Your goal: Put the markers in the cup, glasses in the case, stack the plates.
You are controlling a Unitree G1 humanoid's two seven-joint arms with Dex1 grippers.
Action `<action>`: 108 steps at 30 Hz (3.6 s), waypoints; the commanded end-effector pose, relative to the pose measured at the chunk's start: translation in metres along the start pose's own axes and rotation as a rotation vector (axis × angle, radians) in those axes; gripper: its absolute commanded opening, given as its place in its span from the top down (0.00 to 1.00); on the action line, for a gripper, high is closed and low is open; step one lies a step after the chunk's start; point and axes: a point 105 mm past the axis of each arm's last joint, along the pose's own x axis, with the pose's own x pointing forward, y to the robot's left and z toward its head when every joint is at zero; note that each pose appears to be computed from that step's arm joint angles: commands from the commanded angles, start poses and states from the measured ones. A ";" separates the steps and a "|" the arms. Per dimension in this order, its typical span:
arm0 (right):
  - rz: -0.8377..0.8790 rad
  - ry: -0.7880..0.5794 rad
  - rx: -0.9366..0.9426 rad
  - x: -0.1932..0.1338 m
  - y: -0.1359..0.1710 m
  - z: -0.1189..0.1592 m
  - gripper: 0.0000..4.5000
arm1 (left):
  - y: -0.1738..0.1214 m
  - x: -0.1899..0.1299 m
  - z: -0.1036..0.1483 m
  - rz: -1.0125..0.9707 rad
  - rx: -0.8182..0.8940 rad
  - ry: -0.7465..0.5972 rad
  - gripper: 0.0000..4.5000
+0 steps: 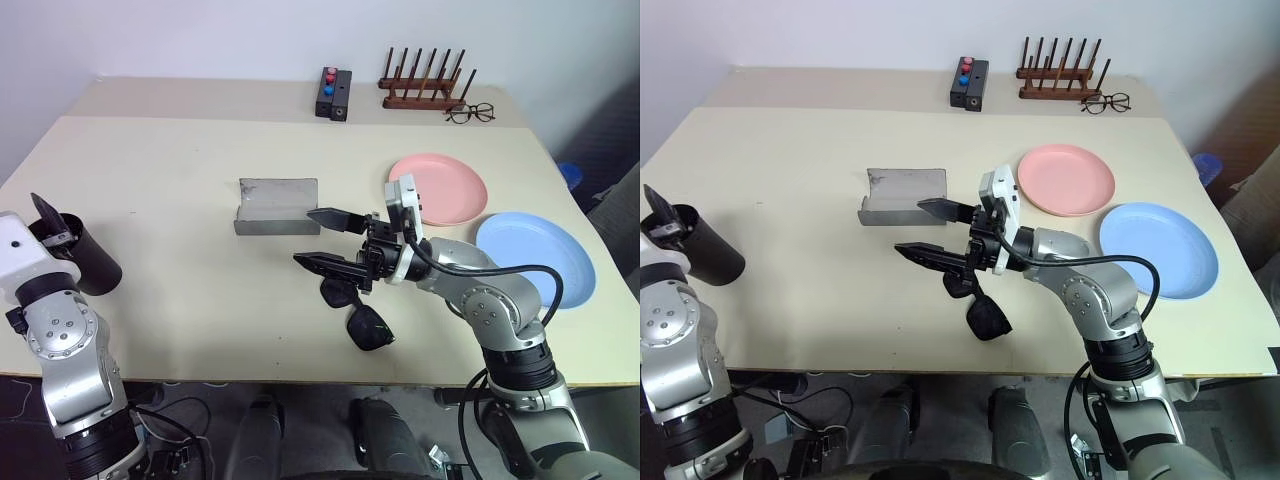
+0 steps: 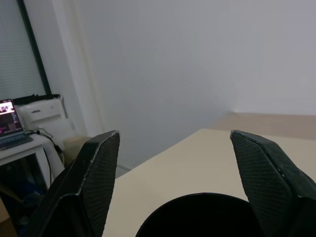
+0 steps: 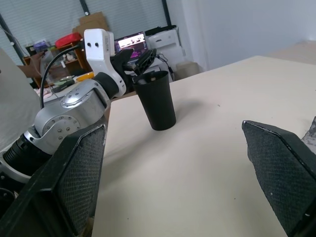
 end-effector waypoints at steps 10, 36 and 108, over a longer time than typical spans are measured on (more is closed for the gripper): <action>0.017 -0.023 -0.039 -0.001 0.003 0.007 0.00 | -0.130 -0.017 0.056 -0.757 -0.183 -0.025 0.01; -0.177 0.329 -0.300 -0.088 -0.034 -0.002 0.00 | -0.217 -0.074 -0.023 -1.761 0.289 0.557 0.01; -0.325 0.644 0.179 -0.067 -0.016 -0.065 0.00 | -0.116 -0.119 0.015 -1.876 0.271 0.248 0.27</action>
